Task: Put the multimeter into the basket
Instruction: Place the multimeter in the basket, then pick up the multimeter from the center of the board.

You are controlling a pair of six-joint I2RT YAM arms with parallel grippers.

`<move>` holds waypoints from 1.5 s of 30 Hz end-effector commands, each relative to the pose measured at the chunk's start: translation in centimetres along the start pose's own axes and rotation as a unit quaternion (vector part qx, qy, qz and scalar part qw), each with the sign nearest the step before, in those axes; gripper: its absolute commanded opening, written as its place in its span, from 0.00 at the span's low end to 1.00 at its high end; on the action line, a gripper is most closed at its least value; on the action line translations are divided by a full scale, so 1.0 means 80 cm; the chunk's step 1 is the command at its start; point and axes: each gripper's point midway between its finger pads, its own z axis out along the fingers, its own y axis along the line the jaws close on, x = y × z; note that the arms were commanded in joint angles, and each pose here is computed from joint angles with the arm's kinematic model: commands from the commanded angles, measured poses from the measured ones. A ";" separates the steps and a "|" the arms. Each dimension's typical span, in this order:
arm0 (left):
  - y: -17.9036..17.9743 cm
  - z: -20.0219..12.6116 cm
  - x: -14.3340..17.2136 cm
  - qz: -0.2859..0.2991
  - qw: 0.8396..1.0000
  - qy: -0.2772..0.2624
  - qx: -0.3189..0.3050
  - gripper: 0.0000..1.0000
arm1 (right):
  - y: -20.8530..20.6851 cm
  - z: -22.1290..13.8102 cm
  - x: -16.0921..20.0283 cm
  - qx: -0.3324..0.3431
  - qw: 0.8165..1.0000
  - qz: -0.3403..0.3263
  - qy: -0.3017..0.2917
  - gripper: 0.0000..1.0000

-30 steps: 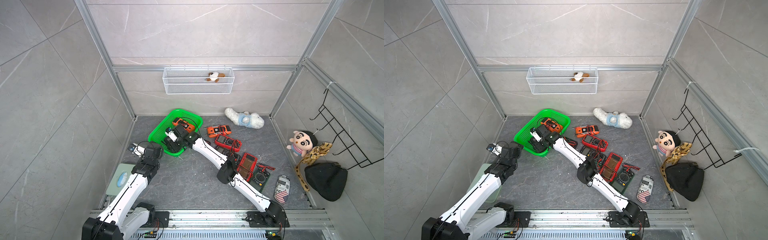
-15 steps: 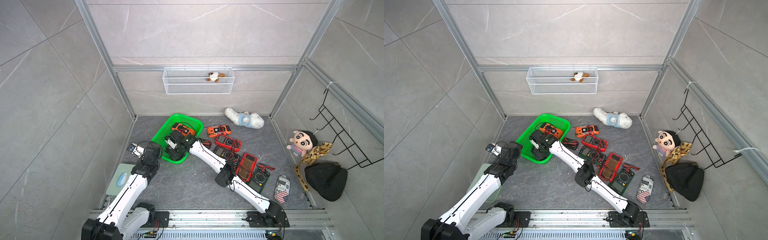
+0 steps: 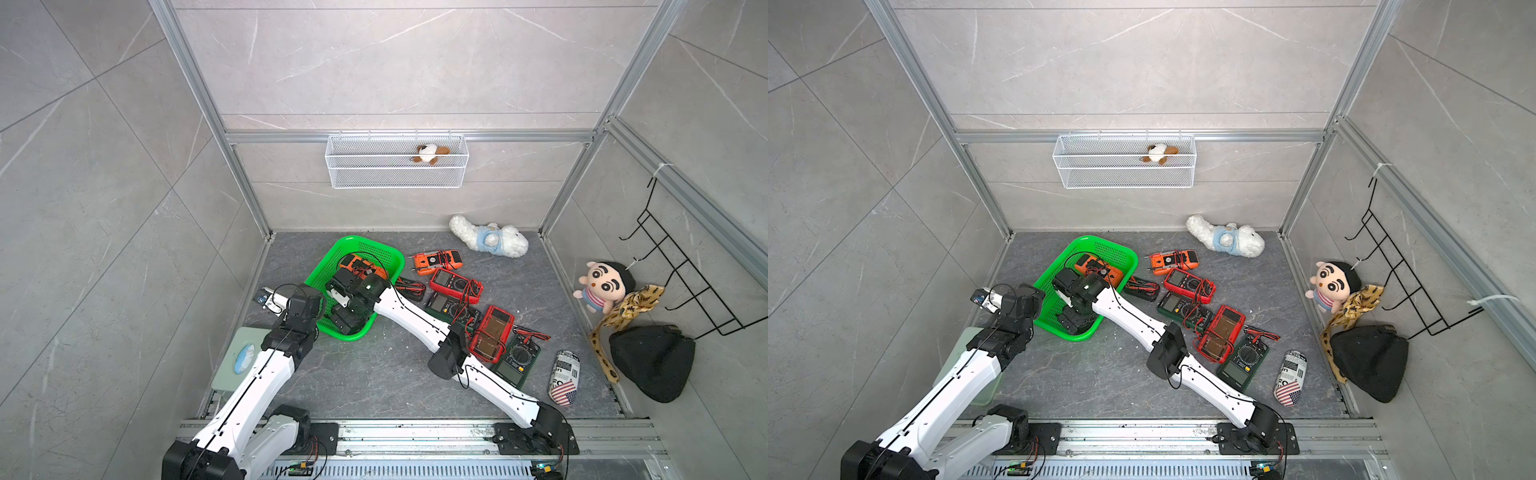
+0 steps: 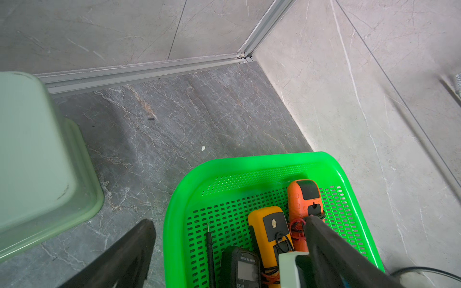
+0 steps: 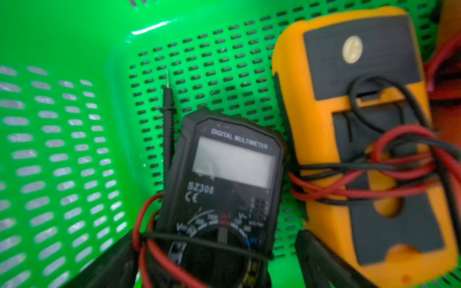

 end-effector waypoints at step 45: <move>-0.155 0.007 0.067 0.138 0.975 0.102 0.141 0.98 | -0.149 -0.398 0.052 0.206 0.941 0.115 -0.242 1.00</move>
